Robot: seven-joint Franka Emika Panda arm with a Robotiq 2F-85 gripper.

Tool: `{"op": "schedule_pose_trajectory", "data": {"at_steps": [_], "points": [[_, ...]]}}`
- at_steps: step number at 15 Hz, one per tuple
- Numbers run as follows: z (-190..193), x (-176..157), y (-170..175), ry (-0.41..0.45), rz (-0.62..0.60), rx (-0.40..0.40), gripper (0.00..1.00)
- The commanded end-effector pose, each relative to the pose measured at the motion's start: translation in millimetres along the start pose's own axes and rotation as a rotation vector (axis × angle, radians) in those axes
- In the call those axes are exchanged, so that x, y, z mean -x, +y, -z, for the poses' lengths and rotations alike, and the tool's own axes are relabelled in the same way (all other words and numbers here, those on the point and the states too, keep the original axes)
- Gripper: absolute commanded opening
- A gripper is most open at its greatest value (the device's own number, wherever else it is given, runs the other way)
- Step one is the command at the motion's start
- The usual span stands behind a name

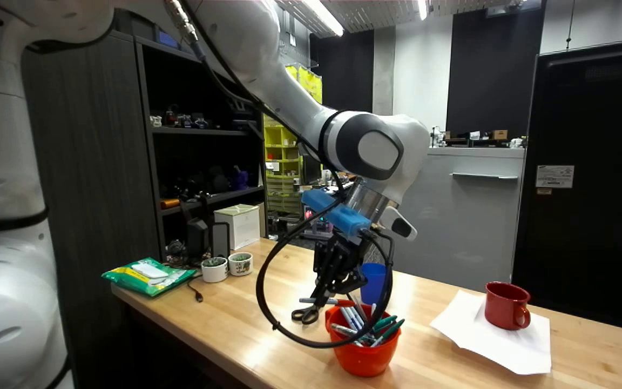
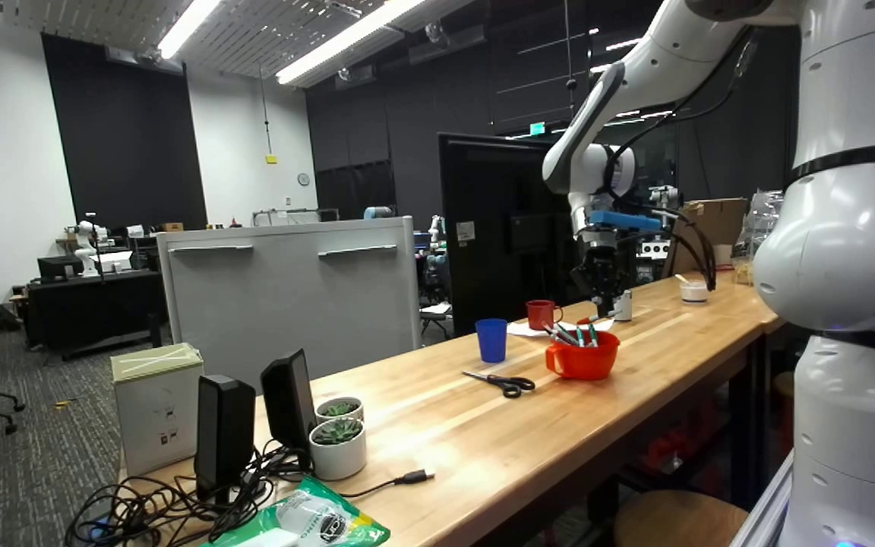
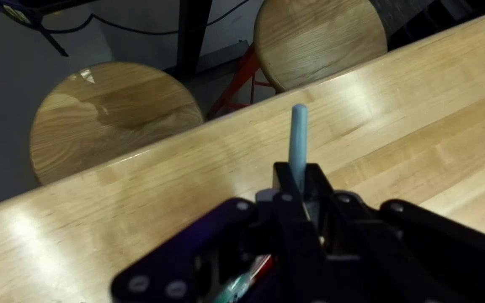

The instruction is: Move the red cup forward

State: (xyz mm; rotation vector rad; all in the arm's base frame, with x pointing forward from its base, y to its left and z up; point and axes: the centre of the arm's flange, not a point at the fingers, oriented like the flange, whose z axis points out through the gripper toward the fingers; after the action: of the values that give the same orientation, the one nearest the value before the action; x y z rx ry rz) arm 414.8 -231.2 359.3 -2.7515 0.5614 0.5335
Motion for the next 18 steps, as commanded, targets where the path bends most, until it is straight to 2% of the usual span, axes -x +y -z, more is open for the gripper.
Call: {"op": "schedule_pose_trajectory", "data": {"at_steps": [1,6,13,14,16,18], "points": [[-2,-20,10,-0.035,-0.015,-0.048,0.03],[-13,-41,18,-0.089,-0.042,-0.085,0.03],[-25,-68,25,-0.125,-0.076,-0.073,0.03],[-25,-70,24,-0.124,-0.08,-0.068,0.35],[-26,-72,21,-0.116,-0.079,-0.057,0.39],[-28,-72,18,-0.101,-0.073,-0.045,0.51]]}}
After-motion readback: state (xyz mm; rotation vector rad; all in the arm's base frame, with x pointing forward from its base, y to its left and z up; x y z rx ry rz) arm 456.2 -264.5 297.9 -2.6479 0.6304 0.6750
